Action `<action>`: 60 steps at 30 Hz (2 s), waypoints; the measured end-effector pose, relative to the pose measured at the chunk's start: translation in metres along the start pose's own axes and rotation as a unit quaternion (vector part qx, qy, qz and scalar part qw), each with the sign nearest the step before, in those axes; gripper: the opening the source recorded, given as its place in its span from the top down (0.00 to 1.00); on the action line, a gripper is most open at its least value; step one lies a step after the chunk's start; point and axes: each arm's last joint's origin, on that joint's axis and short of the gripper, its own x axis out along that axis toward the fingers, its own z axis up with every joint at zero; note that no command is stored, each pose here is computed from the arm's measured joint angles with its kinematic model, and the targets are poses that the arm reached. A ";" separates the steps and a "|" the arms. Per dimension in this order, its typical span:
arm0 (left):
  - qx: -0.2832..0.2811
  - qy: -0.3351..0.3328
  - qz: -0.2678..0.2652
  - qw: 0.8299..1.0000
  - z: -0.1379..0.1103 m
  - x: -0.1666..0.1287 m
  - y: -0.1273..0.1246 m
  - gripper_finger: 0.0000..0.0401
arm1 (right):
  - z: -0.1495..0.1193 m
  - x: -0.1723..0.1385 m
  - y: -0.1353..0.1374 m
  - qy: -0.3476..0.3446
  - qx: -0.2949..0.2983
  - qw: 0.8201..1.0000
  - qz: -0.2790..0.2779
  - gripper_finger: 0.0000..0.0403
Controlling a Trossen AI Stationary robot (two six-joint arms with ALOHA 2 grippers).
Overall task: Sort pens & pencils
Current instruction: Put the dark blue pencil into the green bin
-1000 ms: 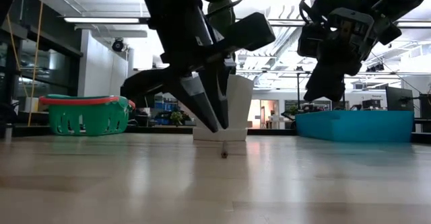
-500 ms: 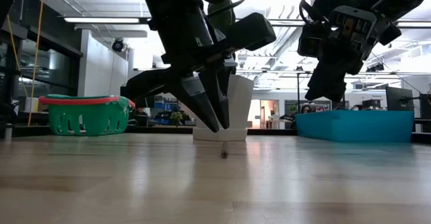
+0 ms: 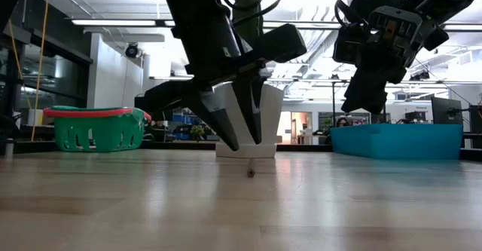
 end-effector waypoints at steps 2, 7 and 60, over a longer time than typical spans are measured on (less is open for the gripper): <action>-0.002 -0.001 0.000 1.000 0.002 0.000 0.000 0.72 | 0.000 0.000 0.000 0.000 0.000 1.000 0.000 0.69; 0.003 0.001 -0.003 1.000 0.001 0.000 0.000 0.76 | 0.000 0.000 0.000 0.000 0.000 1.000 0.000 0.69; 0.009 0.075 0.037 0.996 -0.001 0.003 -0.028 0.78 | -0.010 -0.001 0.000 0.068 -0.013 0.997 0.047 0.69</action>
